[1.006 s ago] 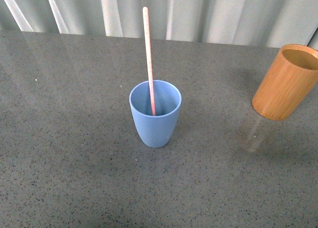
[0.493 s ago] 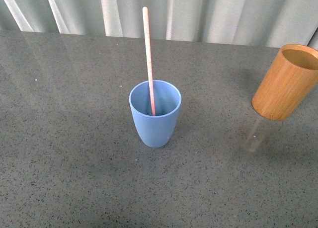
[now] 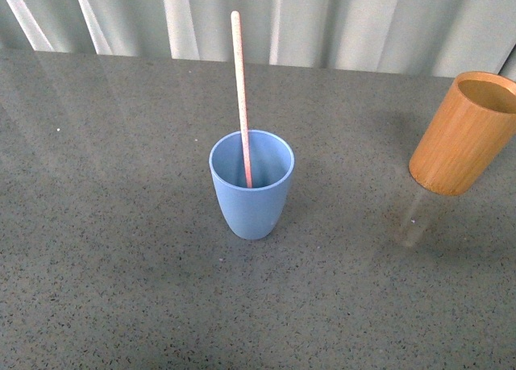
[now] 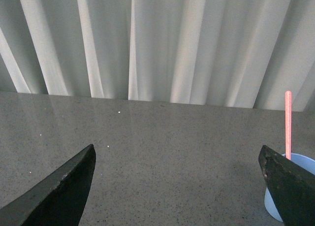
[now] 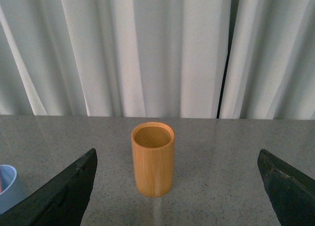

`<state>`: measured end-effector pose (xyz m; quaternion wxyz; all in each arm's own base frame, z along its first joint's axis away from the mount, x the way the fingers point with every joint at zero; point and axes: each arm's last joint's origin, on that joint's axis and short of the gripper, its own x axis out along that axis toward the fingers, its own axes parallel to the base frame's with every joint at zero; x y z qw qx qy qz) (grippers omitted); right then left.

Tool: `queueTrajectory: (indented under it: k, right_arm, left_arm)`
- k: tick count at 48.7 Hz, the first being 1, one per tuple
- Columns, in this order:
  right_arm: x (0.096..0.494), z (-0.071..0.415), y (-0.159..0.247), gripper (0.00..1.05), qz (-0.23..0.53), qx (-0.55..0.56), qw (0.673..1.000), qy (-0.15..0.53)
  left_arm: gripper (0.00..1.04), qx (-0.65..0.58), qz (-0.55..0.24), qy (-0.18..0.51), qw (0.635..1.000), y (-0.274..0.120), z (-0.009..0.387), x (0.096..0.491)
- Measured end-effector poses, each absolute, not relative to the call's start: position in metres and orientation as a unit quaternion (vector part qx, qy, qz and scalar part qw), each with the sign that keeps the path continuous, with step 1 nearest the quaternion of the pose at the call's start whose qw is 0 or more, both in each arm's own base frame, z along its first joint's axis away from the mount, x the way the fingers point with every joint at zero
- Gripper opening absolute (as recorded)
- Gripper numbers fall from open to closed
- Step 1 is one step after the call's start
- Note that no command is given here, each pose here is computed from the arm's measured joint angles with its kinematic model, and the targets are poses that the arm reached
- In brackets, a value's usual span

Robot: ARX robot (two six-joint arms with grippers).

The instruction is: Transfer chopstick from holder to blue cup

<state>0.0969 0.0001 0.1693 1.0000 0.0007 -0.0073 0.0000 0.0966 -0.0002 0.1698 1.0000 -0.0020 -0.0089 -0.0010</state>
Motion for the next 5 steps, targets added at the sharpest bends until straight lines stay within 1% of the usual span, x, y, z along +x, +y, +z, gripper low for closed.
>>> queueTrajectory:
  k: [5]
  right_arm:
    - [0.0969,0.1693,0.0001,0.95,0.000,0.001,1.000,-0.007]
  left_arm:
    - [0.98,-0.002,-0.001,-0.009,1.000,-0.0002,0.1698,0.0966]
